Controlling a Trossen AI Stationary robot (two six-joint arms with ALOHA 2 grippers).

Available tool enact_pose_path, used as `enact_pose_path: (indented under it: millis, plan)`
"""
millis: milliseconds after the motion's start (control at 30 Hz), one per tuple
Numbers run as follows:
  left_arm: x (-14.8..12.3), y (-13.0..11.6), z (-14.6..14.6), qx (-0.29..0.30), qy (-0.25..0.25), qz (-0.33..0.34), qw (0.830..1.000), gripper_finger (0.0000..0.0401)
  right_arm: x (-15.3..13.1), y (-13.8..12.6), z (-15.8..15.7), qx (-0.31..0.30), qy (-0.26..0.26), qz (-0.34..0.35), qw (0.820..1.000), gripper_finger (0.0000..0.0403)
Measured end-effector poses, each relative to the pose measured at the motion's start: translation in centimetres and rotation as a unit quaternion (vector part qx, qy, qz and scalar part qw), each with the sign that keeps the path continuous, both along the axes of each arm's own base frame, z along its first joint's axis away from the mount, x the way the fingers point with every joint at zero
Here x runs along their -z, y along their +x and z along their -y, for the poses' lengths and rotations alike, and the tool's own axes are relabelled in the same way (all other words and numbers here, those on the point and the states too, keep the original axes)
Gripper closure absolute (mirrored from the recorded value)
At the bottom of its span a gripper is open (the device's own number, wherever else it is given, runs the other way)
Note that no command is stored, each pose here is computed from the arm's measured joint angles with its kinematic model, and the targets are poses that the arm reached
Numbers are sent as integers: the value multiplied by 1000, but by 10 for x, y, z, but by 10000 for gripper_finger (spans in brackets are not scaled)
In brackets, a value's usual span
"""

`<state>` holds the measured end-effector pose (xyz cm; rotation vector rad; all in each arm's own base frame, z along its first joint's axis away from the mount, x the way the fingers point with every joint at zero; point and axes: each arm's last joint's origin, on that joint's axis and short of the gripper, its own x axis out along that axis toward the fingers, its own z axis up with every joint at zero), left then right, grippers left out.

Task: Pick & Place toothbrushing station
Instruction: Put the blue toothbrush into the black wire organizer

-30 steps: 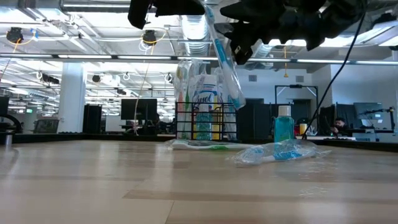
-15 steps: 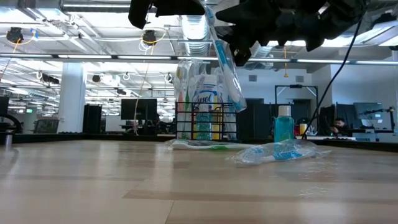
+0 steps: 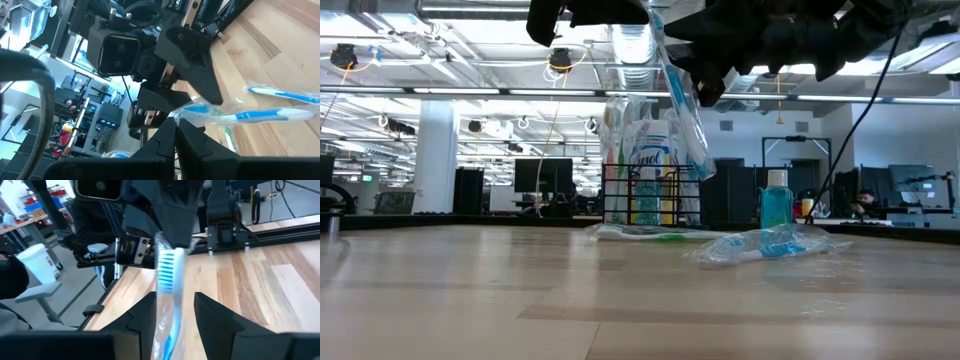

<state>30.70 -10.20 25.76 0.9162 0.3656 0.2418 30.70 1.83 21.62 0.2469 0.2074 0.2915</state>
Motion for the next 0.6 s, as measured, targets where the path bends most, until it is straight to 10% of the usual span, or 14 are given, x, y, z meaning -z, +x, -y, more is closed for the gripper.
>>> enact_pose_path:
  millis: [600]
  plan:
    - [0, 0, 0, 1, -2, 1, 1000, 401, 0, 0, -4, -7, -8, 3, 1000, 297]
